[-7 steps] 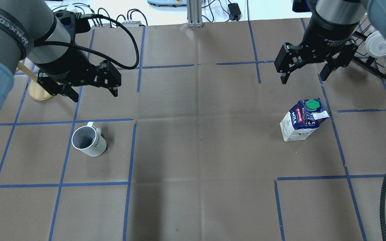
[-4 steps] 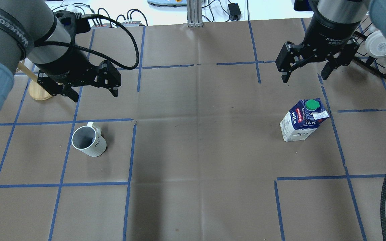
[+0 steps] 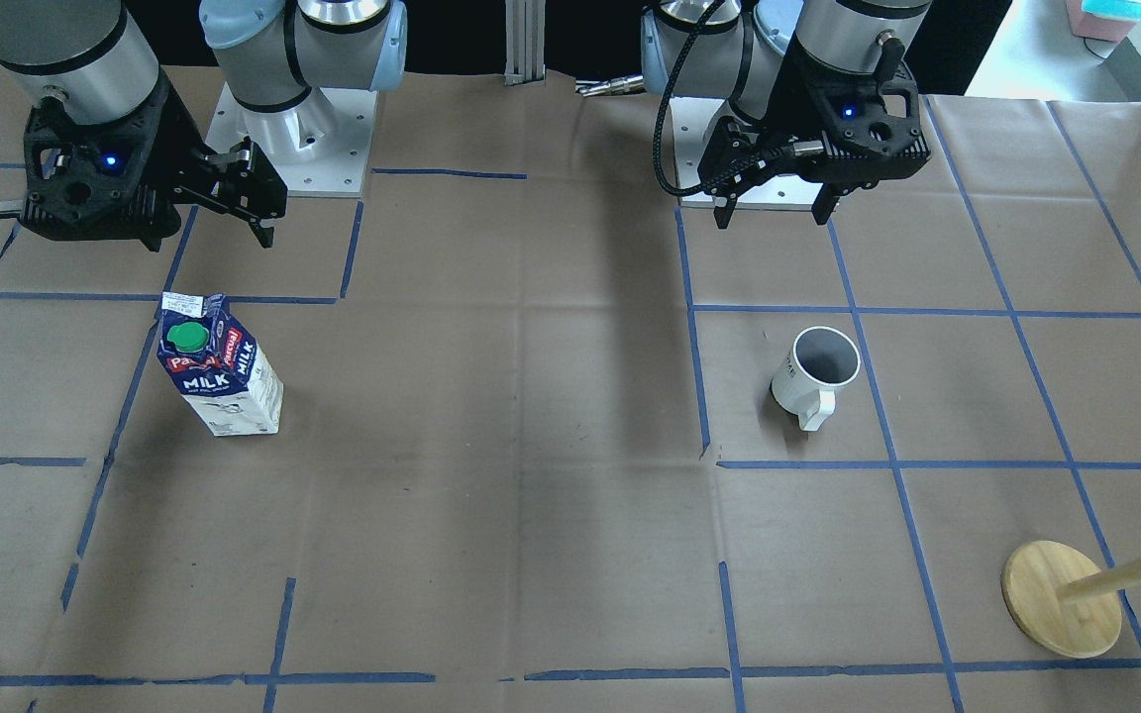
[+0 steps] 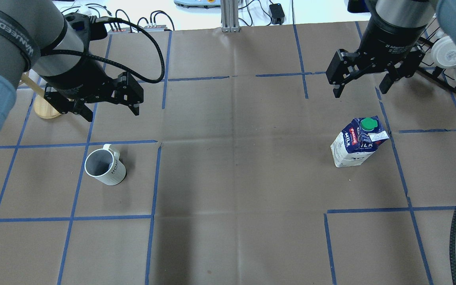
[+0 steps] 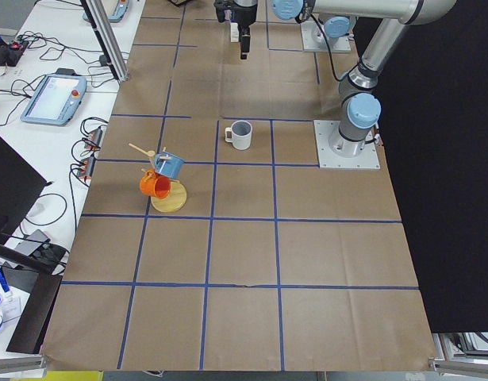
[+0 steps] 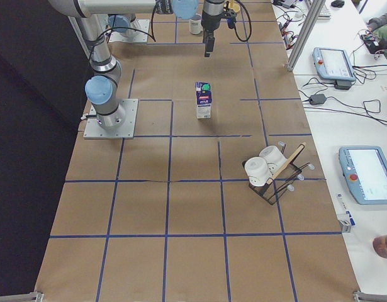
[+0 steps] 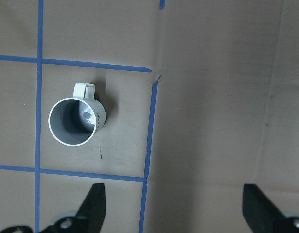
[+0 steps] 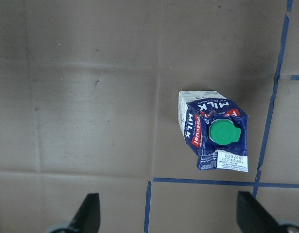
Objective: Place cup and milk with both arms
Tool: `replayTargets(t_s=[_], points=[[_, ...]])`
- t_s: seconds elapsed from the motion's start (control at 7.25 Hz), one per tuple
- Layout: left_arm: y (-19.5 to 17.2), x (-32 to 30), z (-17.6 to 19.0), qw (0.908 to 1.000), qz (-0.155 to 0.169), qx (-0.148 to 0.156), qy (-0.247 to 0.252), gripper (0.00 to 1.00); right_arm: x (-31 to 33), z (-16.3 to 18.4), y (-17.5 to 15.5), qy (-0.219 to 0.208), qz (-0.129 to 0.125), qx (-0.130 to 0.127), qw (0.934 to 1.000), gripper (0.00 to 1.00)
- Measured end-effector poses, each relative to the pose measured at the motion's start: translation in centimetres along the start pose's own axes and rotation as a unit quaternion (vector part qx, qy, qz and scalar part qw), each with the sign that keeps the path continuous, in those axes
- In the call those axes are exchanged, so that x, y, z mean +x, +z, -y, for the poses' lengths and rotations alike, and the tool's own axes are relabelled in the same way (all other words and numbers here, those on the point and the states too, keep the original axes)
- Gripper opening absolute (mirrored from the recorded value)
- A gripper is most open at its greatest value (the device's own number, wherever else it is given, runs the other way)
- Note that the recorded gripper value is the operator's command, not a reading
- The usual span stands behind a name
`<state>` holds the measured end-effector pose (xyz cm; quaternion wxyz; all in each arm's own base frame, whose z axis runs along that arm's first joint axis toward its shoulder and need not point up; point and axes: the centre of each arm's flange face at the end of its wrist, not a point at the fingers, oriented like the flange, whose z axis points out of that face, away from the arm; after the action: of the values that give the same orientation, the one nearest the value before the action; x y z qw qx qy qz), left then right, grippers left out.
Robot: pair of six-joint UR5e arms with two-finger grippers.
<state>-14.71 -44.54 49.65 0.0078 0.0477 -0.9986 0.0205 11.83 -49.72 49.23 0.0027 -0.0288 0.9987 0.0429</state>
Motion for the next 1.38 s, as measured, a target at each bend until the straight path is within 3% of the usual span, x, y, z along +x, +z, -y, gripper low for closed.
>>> replayTargets(t_s=[0.55,0.83,1.1,1.24,1.38], points=[[-1.9,0.0,-0.6,0.9999,0.003,0.012,0.001,1.00,-0.1,0.0,0.0,-0.001,0.000,0.000,1.0000,1.00],[-2.5,-1.4,-2.3,0.9996,0.010,-0.020,-0.015,0.99,-0.1,0.0,0.0,-0.001,0.000,0.000,1.0000,1.00],[-0.4,-5.7,-0.8,0.9964,0.013,-0.053,-0.064,0.87,-0.1,0.0,0.0,-0.001,0.000,0.000,1.0000,1.00],[1.3,-8.5,0.7,0.9957,0.011,-0.059,-0.071,0.86,-0.1,0.0,0.0,-0.001,0.000,0.000,1.0000,1.00],[4.1,-11.2,1.9,0.9969,0.015,-0.063,-0.045,0.90,0.0,0.0,0.0,-0.001,0.000,0.000,1.0000,1.00]])
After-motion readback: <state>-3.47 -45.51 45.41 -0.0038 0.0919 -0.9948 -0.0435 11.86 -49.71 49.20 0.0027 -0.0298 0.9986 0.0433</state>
